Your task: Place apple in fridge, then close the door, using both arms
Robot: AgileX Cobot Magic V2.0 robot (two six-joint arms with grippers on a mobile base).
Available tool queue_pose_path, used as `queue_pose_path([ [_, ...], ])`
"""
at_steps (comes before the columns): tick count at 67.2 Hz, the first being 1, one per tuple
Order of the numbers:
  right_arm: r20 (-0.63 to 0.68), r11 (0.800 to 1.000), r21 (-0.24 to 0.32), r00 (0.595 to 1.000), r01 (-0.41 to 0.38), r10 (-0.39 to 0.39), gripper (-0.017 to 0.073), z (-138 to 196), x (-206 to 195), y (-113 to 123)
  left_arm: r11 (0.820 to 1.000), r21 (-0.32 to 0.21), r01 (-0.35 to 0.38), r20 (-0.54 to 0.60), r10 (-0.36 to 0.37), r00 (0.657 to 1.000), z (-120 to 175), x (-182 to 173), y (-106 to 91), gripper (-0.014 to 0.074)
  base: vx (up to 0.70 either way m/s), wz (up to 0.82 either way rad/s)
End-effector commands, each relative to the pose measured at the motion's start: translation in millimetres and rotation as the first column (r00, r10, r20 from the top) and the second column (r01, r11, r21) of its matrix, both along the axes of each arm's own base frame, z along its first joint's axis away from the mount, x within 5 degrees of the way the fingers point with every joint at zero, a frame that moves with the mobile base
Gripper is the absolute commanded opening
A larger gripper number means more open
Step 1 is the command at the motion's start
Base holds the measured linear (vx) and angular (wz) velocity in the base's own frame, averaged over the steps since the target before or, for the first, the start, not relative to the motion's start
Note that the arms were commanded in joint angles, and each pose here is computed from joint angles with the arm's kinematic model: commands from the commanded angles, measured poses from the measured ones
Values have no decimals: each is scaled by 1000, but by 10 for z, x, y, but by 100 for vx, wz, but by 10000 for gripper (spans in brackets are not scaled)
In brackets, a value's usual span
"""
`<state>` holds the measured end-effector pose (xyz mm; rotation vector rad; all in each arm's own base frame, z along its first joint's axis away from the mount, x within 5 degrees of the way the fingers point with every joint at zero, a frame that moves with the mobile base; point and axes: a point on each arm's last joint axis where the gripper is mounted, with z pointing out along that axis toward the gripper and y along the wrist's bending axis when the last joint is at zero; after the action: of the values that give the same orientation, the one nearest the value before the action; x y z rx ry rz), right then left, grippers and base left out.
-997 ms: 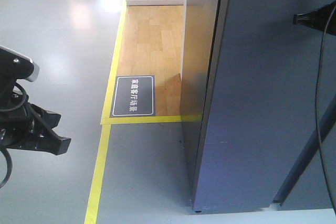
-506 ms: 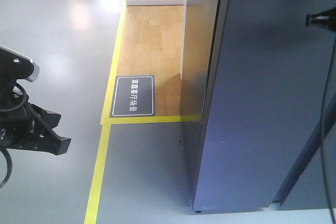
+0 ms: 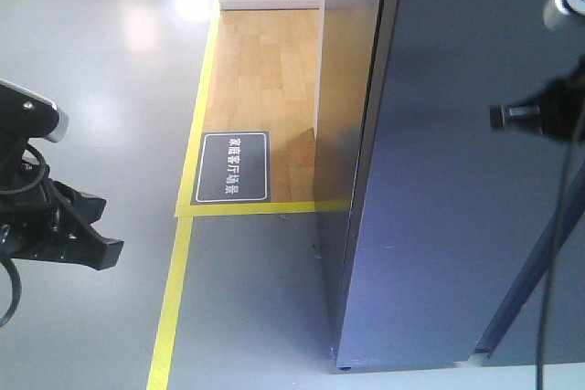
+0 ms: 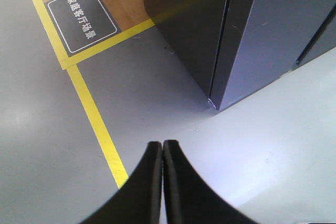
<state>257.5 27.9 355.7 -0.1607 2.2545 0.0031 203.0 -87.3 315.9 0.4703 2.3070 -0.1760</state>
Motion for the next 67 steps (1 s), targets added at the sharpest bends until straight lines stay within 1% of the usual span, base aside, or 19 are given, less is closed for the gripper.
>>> queue_pose_path([
  [1, 137, 1000, 3, 990, -16, 16, -3, 189, -303, 11, 999, -44, 2, 85, 2, 996, 155, 8, -5, -6, 0, 0],
  [11, 129, 1000, 25, 992, -12, 9, -3, 119, -748, -34, 999, -44, 2, 85, 2, 996, 155, 8, -5, -6, 0, 0],
  [21, 92, 1000, 21, 996, 2, -4, -3, 21, -1168, -111, 999, -44, 2, 85, 2, 996, 155, 8, -5, -6, 0, 0],
  [31, 75, 999, 33, 997, 21, -23, -3, -67, -1548, -179, 999, -44, 2, 85, 2, 996, 155, 8, -5, -6, 0, 0],
  [40, 55, 999, 34, 998, 28, -30, -3, -152, -1803, -223, 999, -44, 2, 85, 2, 996, 155, 8, -5, -6, 0, 0],
  [52, 42, 998, 59, 999, 30, -32, -3, -252, -2093, -256, 999, -44, 2, 85, 2, 996, 155, 8, -5, -6, 0, 0],
  [67, 87, 997, 69, 996, 29, -35, -3, -264, -2296, -290, 999, -44, 2, 85, 2, 996, 155, 8, -5, -6, 0, 0],
])
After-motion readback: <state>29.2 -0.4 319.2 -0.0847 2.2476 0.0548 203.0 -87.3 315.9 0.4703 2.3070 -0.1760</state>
